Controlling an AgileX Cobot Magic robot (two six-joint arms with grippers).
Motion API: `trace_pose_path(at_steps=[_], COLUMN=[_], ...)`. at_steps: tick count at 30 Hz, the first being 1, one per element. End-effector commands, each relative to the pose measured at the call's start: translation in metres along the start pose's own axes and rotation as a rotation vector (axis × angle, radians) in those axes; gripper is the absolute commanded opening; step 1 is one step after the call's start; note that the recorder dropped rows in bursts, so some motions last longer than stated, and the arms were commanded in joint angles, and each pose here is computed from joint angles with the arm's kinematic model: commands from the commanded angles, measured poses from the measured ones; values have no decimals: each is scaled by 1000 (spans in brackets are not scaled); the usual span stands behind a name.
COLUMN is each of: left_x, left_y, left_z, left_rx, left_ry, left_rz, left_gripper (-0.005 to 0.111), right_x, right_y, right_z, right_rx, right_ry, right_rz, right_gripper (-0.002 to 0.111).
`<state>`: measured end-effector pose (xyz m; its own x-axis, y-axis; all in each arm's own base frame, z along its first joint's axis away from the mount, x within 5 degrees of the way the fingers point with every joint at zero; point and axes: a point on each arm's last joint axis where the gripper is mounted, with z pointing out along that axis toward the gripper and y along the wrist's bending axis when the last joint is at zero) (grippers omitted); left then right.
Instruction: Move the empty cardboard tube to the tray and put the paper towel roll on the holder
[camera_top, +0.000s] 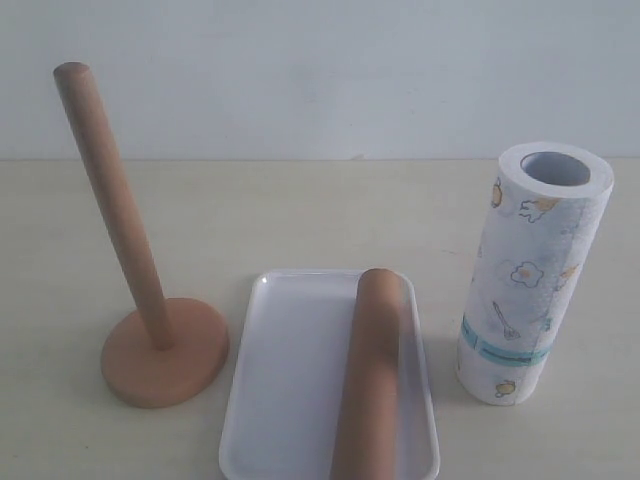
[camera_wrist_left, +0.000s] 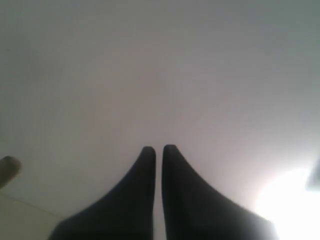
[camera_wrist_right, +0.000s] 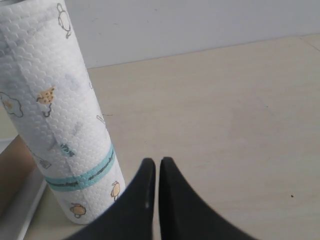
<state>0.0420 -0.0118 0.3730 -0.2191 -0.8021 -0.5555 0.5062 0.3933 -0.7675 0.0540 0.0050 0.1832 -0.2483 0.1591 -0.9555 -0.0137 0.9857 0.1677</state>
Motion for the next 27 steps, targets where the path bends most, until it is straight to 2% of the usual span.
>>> trace_pose_path(at_steps=[1,8,14,21,25,27], left_x=[7,32,50,51,51,53], left_y=[20,37,43,47,49,47], left_z=[-10,-22,-32,-31,-31,-31], left_rx=[-99,-60,54,58,43,70], left_ry=[-45,-103,-185,-269,-279,-261], left_rz=[-114,-159,-167,-175,-183,-177], left_gripper=[4,4,4,4,4,4], right_x=[-1,-1,-1,-1,-1,-1], right_y=[0,0,0,0,0,0], right_z=[0,0,0,0,0,0], right_rx=[-1,-1,-1,-1,-1,-1], right_ry=[-15,-15,-15,-15,-15,-15], right_rz=[-1,-1,-1,-1,-1,-1], right_gripper=[3,3,3,3,3,3])
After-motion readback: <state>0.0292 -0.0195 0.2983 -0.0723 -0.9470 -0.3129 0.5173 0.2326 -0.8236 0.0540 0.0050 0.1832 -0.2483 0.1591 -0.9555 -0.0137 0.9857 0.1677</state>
